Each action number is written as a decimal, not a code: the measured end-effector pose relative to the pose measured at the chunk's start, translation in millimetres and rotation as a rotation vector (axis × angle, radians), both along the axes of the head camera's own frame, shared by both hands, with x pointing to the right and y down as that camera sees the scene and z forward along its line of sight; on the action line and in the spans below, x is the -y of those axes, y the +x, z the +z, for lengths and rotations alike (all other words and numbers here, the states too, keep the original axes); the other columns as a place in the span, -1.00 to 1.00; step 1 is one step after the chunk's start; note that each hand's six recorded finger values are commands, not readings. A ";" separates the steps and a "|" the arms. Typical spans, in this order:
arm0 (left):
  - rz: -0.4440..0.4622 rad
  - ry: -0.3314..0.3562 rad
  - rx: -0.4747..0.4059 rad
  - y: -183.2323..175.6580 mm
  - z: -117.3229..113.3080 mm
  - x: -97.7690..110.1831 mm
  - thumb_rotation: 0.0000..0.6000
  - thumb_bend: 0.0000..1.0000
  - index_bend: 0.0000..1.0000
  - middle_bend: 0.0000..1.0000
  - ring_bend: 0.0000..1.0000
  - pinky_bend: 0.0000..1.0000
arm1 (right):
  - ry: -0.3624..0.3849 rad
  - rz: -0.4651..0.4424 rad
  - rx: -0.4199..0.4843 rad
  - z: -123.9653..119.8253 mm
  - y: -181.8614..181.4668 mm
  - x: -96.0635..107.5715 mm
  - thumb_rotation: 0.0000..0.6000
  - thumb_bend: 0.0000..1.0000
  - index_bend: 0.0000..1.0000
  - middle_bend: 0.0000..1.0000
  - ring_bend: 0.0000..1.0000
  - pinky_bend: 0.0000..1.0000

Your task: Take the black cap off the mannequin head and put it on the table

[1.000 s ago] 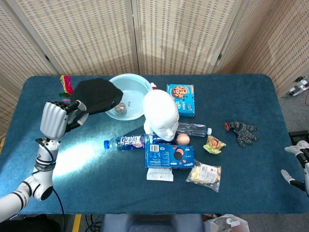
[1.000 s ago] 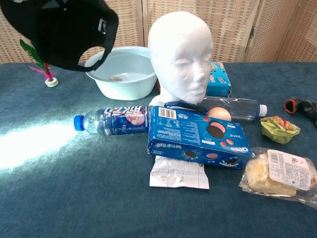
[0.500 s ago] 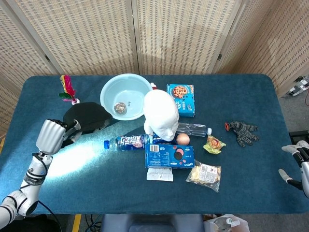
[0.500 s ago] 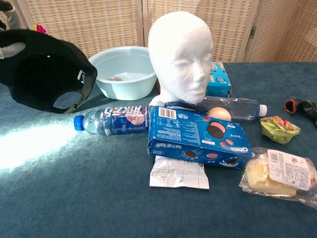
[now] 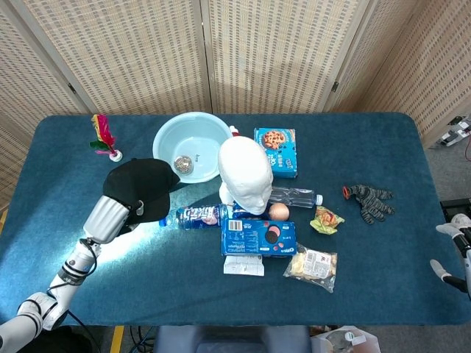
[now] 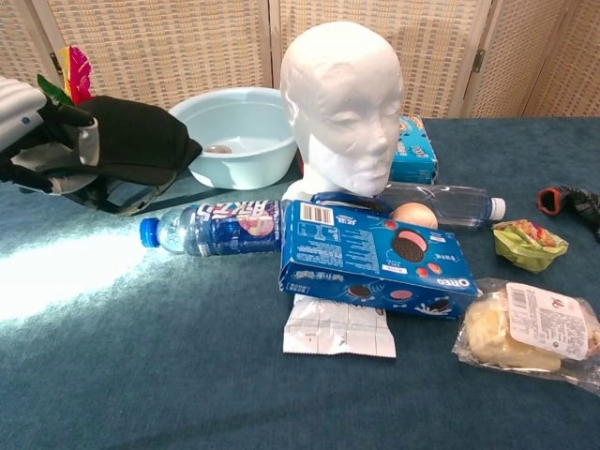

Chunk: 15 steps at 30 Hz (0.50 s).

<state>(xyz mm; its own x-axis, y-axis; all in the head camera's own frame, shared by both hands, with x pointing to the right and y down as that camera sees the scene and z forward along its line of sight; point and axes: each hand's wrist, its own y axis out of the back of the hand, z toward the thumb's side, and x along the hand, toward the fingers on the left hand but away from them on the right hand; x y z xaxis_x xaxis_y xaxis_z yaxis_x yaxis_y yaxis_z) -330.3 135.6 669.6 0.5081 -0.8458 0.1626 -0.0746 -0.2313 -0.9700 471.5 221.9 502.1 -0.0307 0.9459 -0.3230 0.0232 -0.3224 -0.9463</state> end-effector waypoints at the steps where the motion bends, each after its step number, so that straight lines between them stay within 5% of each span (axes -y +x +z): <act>1: -0.002 -0.020 0.014 0.0 4.0 -1.5 1.00 -0.44 0.05 0.98 1.00 1.00 | 0.000 0.002 0.000 0.1 0.5 0.0 1.00 -0.63 -0.37 -0.38 -0.45 -0.18; 6: -0.024 -0.100 0.066 2.2 13.8 -7.9 1.00 -0.47 -0.29 0.88 0.94 1.00 | -0.001 0.008 0.001 1.0 2.9 -0.8 1.00 -0.63 -0.37 -0.38 -0.45 -0.18; 15: -0.075 -0.259 0.204 7.6 12.5 -25.0 1.00 -0.81 -0.96 0.69 0.86 1.00 | -0.001 0.011 0.004 2.5 4.7 -0.5 1.00 -0.63 -0.37 -0.38 -0.45 -0.18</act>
<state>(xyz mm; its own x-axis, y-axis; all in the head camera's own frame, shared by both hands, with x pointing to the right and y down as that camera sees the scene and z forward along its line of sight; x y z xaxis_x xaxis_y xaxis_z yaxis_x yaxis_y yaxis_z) -322.7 160.6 682.1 0.3807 -0.7969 0.4691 0.0891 -0.4733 -0.8764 476.2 222.4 504.7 -0.0395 0.9451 -0.3243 0.0305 -0.3232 -0.9458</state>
